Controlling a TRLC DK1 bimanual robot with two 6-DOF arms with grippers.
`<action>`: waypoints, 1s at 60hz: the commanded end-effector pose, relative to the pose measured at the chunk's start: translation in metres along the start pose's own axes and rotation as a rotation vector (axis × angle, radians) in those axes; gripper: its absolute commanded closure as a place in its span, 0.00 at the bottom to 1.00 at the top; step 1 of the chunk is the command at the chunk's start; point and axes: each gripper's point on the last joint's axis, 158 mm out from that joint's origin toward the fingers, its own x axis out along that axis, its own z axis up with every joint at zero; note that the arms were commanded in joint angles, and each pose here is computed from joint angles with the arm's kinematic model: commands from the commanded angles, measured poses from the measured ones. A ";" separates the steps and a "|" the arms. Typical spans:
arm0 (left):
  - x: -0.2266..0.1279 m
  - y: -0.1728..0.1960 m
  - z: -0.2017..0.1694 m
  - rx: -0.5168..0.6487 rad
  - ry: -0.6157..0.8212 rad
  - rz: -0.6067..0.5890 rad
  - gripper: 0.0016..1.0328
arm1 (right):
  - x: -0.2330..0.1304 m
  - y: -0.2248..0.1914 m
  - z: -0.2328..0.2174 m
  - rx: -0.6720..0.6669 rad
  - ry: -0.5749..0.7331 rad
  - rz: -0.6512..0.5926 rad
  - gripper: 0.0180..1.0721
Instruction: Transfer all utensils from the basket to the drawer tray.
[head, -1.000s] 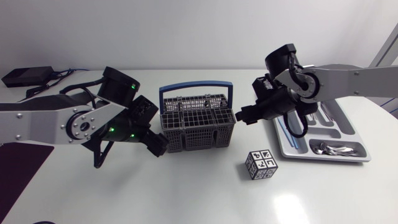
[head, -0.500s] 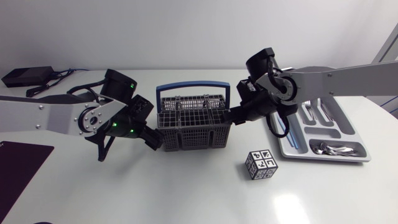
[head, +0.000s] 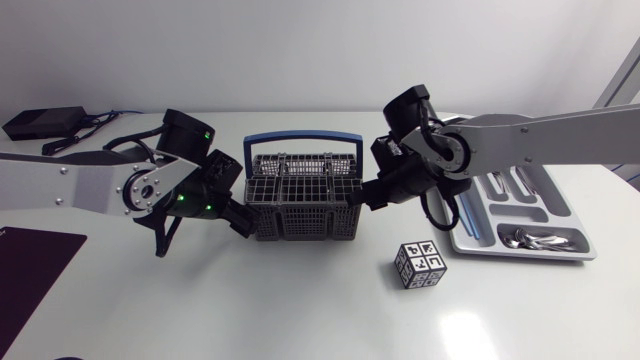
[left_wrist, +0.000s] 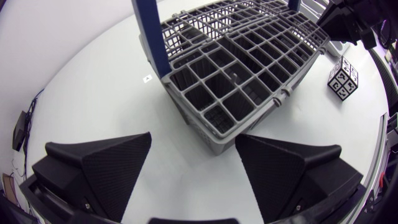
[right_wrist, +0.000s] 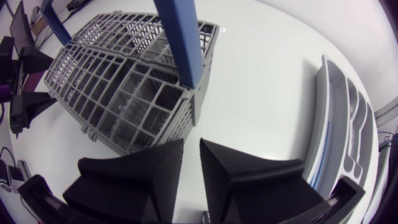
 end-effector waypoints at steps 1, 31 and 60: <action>0.004 0.000 -0.003 0.002 0.009 -0.001 0.09 | -0.004 -0.004 -0.004 0.028 -0.004 -0.013 0.76; -0.092 0.007 0.019 0.026 -0.171 0.049 0.08 | -0.068 -0.043 0.006 0.039 -0.169 -0.151 0.44; -0.178 0.024 0.000 0.022 -0.327 0.155 0.05 | -0.155 -0.105 -0.012 0.068 -0.386 -0.315 0.15</action>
